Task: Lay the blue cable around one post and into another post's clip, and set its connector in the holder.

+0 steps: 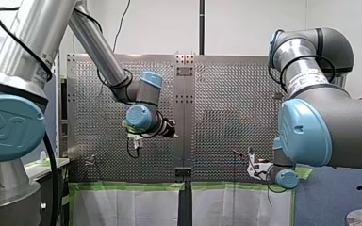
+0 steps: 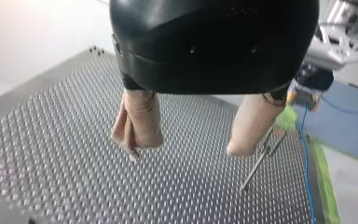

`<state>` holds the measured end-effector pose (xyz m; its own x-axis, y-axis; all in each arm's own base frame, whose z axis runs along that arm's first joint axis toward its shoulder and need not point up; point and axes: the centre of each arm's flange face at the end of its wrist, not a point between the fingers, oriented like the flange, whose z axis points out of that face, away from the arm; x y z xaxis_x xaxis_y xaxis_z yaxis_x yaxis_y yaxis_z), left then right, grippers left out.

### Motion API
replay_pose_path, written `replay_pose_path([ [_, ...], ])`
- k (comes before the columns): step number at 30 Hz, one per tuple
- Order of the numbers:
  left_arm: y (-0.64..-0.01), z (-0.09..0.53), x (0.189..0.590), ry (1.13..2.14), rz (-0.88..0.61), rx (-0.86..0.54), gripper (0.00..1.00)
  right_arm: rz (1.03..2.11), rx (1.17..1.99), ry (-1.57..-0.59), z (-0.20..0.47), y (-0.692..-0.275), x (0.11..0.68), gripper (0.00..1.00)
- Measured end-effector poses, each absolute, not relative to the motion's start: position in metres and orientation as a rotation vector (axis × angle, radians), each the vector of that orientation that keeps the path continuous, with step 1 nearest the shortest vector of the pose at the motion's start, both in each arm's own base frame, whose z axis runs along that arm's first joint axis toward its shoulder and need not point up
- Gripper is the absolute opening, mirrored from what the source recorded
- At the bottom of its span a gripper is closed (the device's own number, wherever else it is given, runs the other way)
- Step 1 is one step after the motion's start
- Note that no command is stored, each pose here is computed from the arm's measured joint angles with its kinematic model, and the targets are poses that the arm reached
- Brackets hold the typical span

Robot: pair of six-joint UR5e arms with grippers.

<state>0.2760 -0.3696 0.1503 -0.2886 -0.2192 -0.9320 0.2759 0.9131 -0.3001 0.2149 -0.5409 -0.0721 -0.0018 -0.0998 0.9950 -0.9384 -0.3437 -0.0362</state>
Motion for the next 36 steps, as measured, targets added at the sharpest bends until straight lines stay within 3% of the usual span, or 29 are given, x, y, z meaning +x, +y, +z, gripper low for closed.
replay_pose_path([
  [24,-0.476,0.092,0.215,1.713,-0.764,0.218,1.0,1.428,1.545,-1.119,-0.073,-0.539,0.215,0.0],
  [36,-0.483,0.07,0.202,1.724,-0.778,0.242,1.0,1.43,1.546,-1.117,-0.073,-0.539,0.216,0.0],
])
